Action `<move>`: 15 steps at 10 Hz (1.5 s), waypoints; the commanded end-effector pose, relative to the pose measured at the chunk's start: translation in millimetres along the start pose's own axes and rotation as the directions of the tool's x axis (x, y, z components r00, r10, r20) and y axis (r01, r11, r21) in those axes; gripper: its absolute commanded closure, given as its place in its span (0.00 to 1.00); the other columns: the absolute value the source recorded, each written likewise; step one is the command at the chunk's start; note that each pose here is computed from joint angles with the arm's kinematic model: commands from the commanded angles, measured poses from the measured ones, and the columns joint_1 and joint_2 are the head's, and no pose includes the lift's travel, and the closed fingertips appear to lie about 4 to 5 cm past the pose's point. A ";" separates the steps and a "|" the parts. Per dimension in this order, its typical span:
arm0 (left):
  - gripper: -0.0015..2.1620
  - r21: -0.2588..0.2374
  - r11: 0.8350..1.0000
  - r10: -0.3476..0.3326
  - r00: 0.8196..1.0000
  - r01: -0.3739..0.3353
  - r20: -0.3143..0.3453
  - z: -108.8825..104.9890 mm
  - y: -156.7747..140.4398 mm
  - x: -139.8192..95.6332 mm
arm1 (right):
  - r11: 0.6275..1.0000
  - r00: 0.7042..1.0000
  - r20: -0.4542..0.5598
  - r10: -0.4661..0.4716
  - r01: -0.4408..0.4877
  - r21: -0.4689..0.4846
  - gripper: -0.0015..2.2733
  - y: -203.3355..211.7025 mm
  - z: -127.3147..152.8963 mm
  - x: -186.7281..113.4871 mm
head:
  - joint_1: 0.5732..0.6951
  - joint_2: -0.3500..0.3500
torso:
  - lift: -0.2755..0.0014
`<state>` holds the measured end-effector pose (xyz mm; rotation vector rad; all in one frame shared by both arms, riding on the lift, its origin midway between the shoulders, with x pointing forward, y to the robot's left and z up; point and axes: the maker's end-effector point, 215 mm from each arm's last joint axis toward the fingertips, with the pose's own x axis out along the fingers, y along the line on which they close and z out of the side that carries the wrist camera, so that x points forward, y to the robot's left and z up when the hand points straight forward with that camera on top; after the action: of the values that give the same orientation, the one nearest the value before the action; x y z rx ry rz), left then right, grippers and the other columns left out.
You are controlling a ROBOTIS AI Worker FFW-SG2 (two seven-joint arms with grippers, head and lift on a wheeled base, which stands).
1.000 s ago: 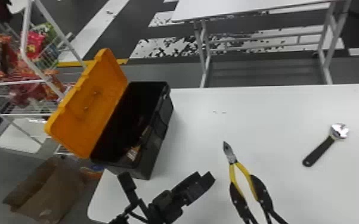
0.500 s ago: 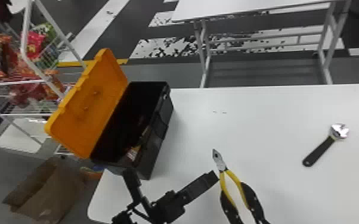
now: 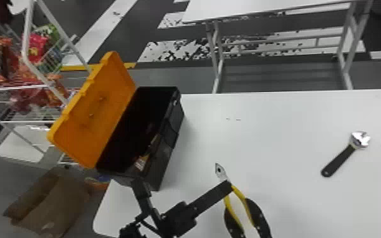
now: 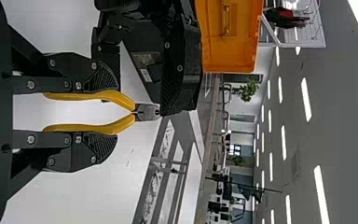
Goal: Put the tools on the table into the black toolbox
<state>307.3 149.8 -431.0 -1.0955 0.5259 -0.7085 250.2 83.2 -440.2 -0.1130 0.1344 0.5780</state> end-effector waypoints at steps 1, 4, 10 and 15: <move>0.07 0.000 1.000 -0.006 1.000 0.006 0.001 1.9 -1.6 1.5 | 1.000 1.000 0.000 0.008 -0.008 -0.002 0.92 3.0 -0.3 -1.2 | 1.00 1.00 | 0.72; 0.10 0.001 1.000 -0.002 1.000 0.002 0.000 4.7 -0.8 2.7 | 1.000 1.000 -0.003 0.011 -0.011 -0.004 0.92 3.8 -2.0 -1.8 | 1.00 1.00 | 0.72; 0.90 -0.047 0.998 -0.030 0.998 0.028 -0.060 -8.5 -7.9 7.5 | 1.000 1.000 0.000 0.011 -0.011 -0.005 0.92 3.1 -0.8 -1.1 | 1.00 1.00 | 0.72; 0.98 -0.067 0.997 -0.038 0.996 0.032 -0.085 -10.1 -9.9 2.9 | 1.000 0.999 0.051 -0.008 0.007 0.012 0.57 2.4 15.0 -4.9 | 1.00 1.00 | 0.72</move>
<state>299.3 137.4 -423.7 -1.1442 0.6029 -0.7863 247.4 84.3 -430.0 -0.0974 0.1029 0.5723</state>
